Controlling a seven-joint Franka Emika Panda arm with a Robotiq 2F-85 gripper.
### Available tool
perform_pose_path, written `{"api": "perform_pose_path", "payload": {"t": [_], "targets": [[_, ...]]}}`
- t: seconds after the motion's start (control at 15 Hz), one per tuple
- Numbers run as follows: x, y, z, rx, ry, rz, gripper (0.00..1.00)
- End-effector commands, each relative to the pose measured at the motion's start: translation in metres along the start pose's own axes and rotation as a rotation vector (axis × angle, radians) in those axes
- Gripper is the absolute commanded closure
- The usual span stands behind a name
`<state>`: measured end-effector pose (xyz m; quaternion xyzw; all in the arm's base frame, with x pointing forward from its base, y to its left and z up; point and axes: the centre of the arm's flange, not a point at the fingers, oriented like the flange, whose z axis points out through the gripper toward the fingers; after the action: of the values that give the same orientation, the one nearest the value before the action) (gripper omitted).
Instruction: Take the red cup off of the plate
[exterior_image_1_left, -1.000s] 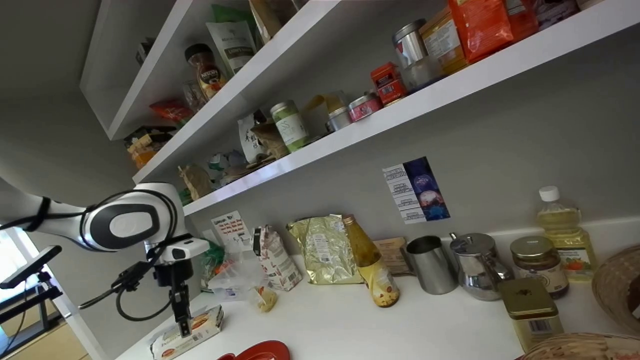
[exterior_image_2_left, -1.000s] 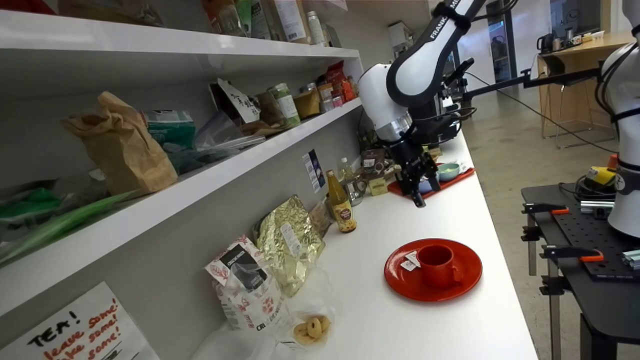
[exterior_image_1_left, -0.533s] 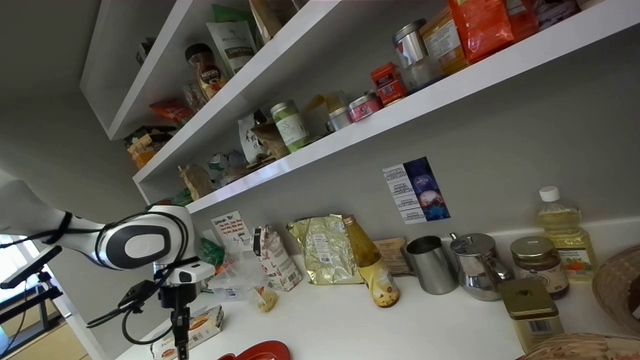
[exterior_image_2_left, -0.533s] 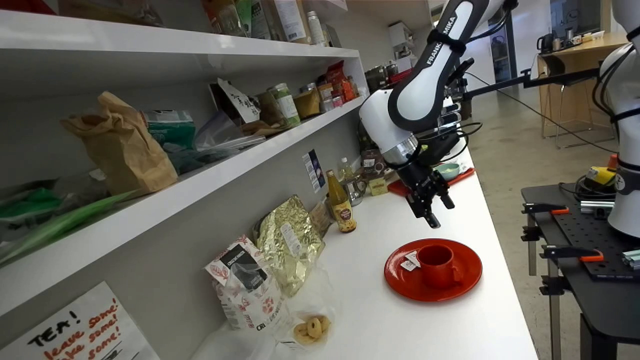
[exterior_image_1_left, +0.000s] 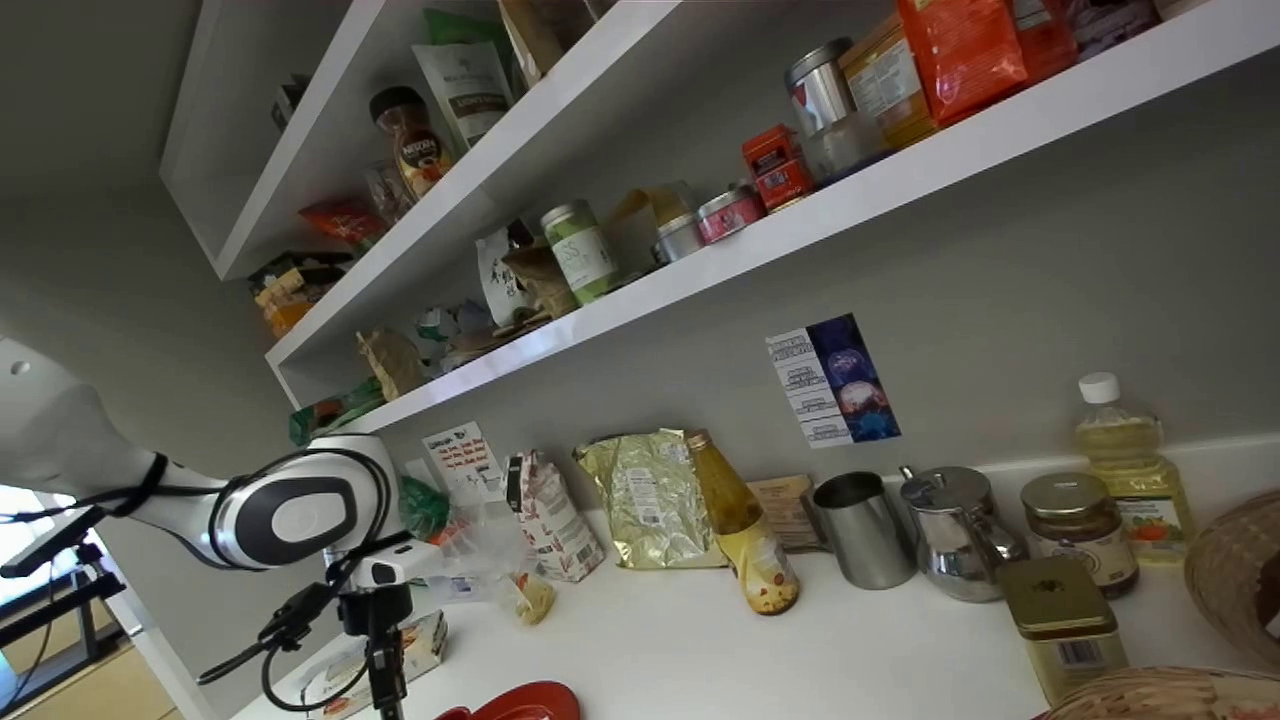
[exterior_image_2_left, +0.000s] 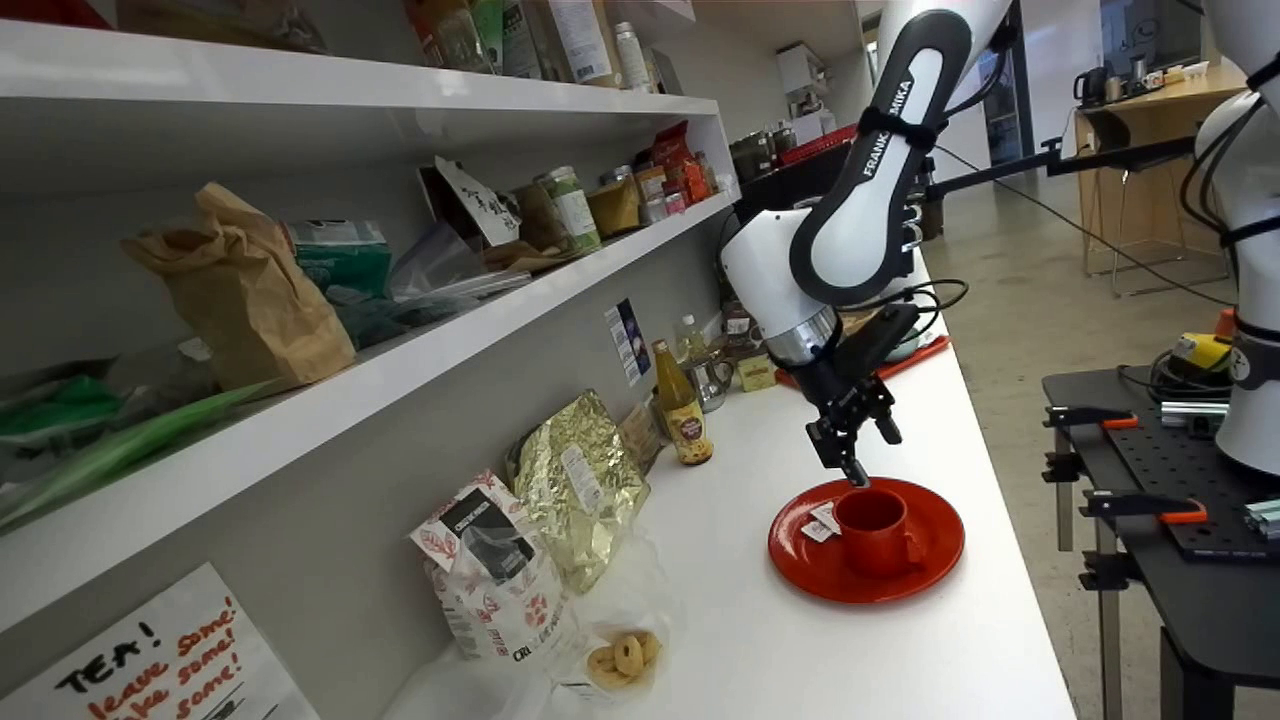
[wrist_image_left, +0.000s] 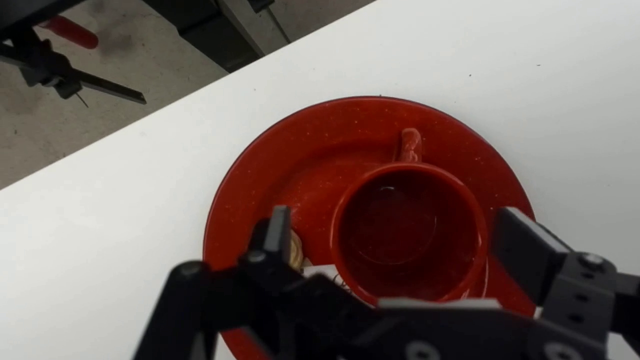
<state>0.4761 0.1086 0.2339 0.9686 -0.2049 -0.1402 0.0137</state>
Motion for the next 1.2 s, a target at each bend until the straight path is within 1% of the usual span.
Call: {"api": "perform_pose_path", "payload": {"t": [0.0,0.33,0.6,0.87,1.13], "targets": [[0.007,-0.004,0.019,-0.041,0.015,0.030,0.00],[0.015,0.005,0.032,-0.077,0.008,0.059,0.00],[0.021,0.009,0.039,-0.085,0.011,0.086,0.00],[0.025,0.006,0.046,-0.080,0.025,0.112,0.00],[0.021,-0.002,0.056,-0.089,0.020,0.105,0.00]]}}
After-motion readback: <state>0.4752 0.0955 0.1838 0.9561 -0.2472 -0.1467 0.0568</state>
